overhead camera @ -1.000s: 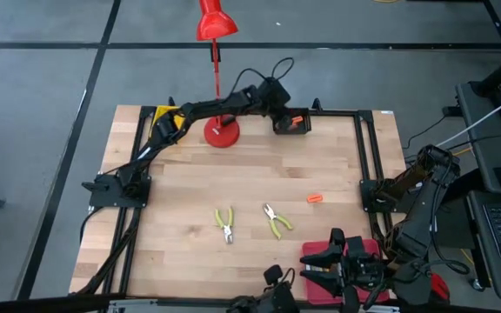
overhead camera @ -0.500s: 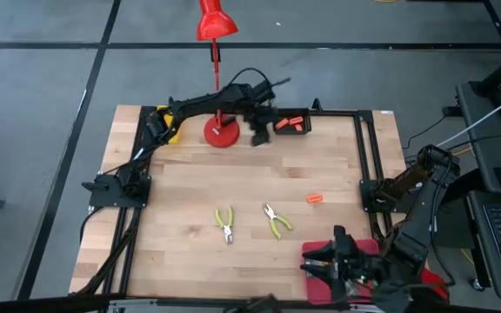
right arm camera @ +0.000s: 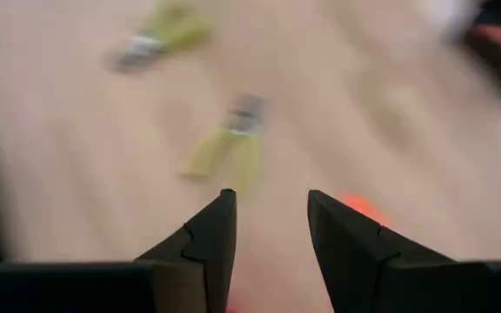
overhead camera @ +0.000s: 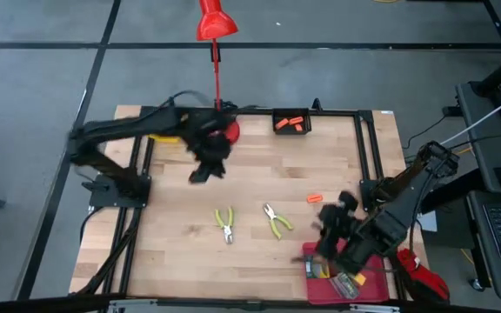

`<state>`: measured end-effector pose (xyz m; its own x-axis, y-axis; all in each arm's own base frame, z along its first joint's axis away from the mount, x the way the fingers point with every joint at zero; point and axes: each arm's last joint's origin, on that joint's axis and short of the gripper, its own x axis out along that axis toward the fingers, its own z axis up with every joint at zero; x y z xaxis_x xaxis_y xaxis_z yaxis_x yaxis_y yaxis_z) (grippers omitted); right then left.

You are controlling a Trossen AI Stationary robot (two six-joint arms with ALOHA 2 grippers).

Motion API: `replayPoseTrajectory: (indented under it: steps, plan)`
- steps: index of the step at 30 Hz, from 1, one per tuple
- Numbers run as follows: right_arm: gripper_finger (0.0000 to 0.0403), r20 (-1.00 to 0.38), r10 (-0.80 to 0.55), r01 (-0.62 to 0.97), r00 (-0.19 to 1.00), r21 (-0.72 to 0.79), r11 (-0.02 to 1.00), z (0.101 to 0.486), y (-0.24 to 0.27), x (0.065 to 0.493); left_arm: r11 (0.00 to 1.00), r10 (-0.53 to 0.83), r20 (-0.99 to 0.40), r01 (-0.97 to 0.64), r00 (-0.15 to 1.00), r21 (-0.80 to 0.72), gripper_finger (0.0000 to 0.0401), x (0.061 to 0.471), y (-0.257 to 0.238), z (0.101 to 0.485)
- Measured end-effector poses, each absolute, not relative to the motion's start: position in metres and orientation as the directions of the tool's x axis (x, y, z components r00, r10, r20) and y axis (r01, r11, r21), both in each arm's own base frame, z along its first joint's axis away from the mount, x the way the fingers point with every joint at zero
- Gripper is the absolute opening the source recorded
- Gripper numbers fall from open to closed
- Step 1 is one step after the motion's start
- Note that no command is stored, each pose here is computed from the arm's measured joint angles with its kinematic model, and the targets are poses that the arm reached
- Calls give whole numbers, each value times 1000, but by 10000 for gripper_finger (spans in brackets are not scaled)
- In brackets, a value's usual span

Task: Pick & Place School Supplies
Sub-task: Put the orange eraser into the black bin

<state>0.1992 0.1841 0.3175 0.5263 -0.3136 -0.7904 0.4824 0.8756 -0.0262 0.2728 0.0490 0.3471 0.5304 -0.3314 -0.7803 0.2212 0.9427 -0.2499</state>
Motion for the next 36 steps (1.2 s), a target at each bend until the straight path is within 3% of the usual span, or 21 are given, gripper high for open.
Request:
replayPoseTrajectory:
  steps: [3,5,11,15,17,25,30,36]
  plan:
    - [146,-813,-420,533,403,-164,830,324,155,190,963,-268,-724,199,635,-183,80,249,16,354]
    - [146,-837,-422,517,349,-203,832,331,140,184,975,-220,-695,159,685,-152,81,241,-2,352]
    - [146,-930,-159,304,331,-55,951,348,102,165,993,-117,-616,112,779,-48,83,238,-34,354]
    - [146,-947,91,193,307,156,969,347,81,157,997,-55,-598,80,799,14,81,242,-42,354]
    - [146,-951,154,143,268,197,970,339,74,157,998,-25,-594,58,804,36,82,244,-44,354]
    - [146,-989,77,-94,129,65,993,284,62,193,999,32,-631,-4,775,46,80,240,-54,341]
    - [146,-995,8,-76,97,0,997,244,47,207,999,48,-652,-42,757,24,76,236,-64,330]
    - [146,-994,29,-42,106,24,999,203,34,206,996,51,-641,-87,766,-24,74,222,-79,331]
